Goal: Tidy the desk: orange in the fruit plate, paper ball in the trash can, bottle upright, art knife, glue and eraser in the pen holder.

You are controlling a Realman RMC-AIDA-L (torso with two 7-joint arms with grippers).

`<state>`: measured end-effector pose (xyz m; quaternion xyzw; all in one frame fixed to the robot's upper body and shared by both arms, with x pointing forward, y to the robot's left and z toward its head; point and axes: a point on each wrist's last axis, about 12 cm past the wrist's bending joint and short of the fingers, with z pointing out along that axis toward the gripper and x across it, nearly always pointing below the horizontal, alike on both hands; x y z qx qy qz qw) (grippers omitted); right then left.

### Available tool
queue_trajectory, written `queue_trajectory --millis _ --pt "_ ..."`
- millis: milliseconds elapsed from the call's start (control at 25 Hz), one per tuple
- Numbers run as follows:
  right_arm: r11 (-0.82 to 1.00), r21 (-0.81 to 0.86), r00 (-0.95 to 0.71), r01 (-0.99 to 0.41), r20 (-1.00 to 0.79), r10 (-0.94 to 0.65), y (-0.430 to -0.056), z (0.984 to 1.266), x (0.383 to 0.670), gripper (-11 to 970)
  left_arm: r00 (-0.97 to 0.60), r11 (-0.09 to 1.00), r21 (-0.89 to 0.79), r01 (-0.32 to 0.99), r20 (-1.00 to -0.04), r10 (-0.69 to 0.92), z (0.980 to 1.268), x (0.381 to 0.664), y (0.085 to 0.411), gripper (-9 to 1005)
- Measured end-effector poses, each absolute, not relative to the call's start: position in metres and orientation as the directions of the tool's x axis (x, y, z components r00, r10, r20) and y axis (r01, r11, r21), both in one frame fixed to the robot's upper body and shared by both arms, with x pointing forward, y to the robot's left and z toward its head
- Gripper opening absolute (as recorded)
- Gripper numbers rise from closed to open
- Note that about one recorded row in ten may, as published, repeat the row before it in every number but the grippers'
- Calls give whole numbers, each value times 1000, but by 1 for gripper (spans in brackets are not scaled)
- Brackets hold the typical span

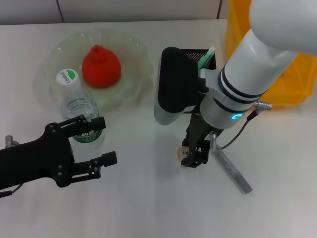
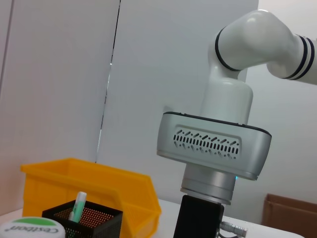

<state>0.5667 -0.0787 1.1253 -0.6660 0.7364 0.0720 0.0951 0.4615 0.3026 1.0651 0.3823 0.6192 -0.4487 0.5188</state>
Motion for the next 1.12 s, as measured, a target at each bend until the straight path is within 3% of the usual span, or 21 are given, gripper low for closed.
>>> queue_trajectory --millis 200,440,640,760,880,920,1120 --pt "104 -24 -95 -994 -237 -967 -79 1124 567 443 -167 306 -156 939 -986 9 1065 462 302 802" --pt "99 -18 -92 -995 -240 -966 -78 1122 565 376 -166 305 -156 939 -986 8 1065 461 302 802" --pt "96 -6 -91 -995 -267 -959 -75 1130 563 253 -167 307 -157 939 -986 7 1065 461 302 802" --pt "107 5 -104 -994 -300 -948 -79 1147 562 253 -167 308 -158 938 -986 5 1065 460 303 802" --pt "169 1 -155 -986 -398 -904 -92 1182 568 253 -166 309 -157 938 -986 4 1065 460 303 802" --pt "261 -16 -219 -965 -495 -841 -107 1208 575 253 -166 308 -156 938 -986 4 1065 460 304 802" --pt "501 -35 -348 -865 -677 -648 -151 1246 597 252 -165 307 -155 939 -986 5 1065 460 305 802"
